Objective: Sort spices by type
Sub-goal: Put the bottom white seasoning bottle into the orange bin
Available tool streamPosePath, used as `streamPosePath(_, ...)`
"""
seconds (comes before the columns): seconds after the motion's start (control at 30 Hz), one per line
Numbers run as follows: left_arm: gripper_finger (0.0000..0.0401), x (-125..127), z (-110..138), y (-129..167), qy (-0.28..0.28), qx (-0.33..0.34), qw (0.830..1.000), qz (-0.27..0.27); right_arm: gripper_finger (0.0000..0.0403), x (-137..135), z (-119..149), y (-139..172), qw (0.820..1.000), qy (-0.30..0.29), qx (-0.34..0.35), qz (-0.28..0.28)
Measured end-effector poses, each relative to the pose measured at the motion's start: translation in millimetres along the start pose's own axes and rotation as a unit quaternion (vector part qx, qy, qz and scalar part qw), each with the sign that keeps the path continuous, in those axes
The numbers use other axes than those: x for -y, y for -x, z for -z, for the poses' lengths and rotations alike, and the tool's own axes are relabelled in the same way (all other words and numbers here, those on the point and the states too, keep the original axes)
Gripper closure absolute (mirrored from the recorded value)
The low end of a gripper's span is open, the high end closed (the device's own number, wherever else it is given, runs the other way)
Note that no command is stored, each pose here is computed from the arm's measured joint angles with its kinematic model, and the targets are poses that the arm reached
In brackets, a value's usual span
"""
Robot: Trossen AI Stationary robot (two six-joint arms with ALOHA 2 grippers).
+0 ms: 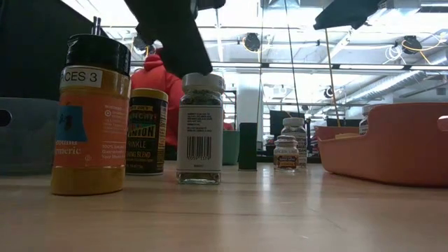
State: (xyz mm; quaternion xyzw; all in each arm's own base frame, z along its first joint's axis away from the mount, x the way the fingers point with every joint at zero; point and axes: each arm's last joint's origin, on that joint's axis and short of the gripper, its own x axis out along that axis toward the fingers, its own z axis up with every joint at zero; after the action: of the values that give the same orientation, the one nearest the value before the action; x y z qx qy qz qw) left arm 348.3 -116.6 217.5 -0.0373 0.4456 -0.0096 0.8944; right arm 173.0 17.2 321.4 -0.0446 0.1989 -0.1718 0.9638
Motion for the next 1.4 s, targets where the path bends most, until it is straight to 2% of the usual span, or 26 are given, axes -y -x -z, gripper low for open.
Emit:
streamPosePath(0.17,0.0059,-8,1,-16,0.014,-0.016,0.999,0.034,0.0268,0,0,0,1.0,0.002,0.0,0.0)
streamPosePath(0.3,0.0059,-8,0,-24,0.002,-0.019,0.998,0.057,0.0268,0,0,0,1.0,0.002,0.0,0.0)
streamPosePath(0.5,0.0064,-9,1,-24,-0.006,-0.019,0.998,0.052,0.0268,0,0,0,1.0,0.002,0.0,0.0)
streamPosePath(0.7,0.0112,-9,1,-24,-0.005,-0.02,0.999,0.05,0.0268,0,0,0,1.0,0.009,0.0,0.0)
streamPosePath(0.93,0.0194,-10,2,-24,0.007,-0.027,0.999,0.045,0.0268,0,0,0,1.0,0.008,0.0,0.0)
streamPosePath(1.03,0.0197,-10,2,-22,0.003,-0.025,0.999,0.045,0.0268,0,0,0,1.0,0.008,0.0,0.0)
streamPosePath(1.23,0.0197,-9,-10,-8,-0.043,0.007,0.999,0.015,0.0268,0,0,0,1.0,0.009,0.001,0.0)
streamPosePath(1.4,0.0197,-7,-41,32,-0.13,0.095,0.987,-0.008,0.0268,0,-1,-1,1.0,0.003,0.004,0.0)
